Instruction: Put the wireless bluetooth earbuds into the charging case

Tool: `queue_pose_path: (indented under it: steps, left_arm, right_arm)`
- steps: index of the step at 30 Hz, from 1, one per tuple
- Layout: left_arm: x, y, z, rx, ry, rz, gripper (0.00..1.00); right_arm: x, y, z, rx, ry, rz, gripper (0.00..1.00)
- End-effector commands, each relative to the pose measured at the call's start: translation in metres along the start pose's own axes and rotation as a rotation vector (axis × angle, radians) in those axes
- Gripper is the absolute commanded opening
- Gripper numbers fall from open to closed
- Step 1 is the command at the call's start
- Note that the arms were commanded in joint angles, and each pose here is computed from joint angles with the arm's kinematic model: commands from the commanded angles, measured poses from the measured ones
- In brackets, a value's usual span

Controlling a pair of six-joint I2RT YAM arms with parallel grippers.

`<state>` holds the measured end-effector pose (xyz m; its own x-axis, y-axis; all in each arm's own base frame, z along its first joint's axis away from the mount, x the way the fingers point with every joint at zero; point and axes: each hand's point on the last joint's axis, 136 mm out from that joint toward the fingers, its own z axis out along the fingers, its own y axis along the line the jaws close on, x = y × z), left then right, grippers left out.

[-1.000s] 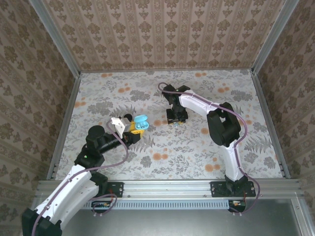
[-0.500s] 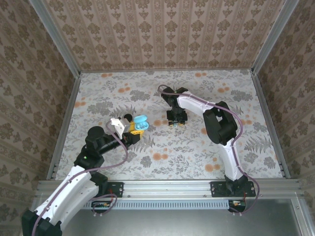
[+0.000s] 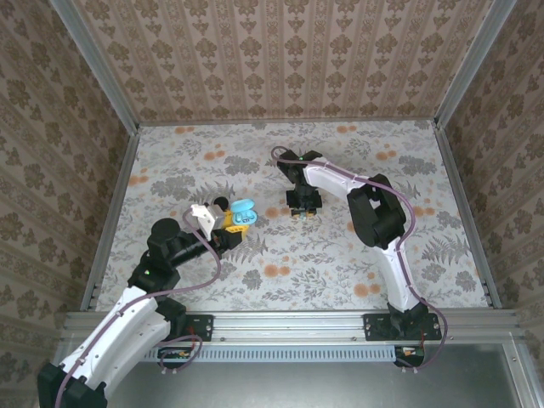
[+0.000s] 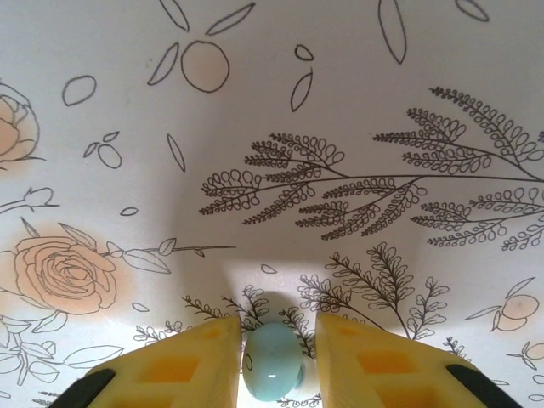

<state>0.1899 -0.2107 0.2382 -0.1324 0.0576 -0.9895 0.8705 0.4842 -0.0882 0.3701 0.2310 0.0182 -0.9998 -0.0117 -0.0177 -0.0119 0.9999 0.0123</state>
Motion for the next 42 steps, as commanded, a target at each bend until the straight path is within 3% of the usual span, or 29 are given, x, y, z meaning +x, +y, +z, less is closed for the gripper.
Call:
queue_pose_path:
  steps: [1,9,15,22,30,42]
  left_arm:
    - [-0.002,-0.001,-0.001,0.000,-0.014,0.025,0.28]
    - [-0.002,-0.002,-0.001,0.003,-0.013,0.020,0.28]
    - [-0.005,-0.003,-0.002,0.004,-0.018,0.022,0.28]
    - [-0.011,-0.007,-0.002,0.030,-0.043,0.019,0.29]
    - [-0.022,-0.016,-0.002,0.083,-0.093,0.036,0.29]
    - [-0.031,-0.027,0.001,0.156,-0.095,0.031,0.29]
  right_arm:
    - [0.007,-0.003,0.002,0.038,0.032,-0.029,0.28]
    - [0.010,-0.004,-0.006,0.035,0.027,-0.044,0.20]
    - [0.008,0.004,-0.037,-0.054,-0.049,-0.041,0.17]
    - [0.013,0.031,-0.106,-0.319,-0.215,-0.087,0.14]
    - [0.043,0.064,-0.200,-0.689,-0.386,-0.207,0.13]
    - [0.113,0.094,-0.301,-0.891,-0.613,-0.495,0.11]
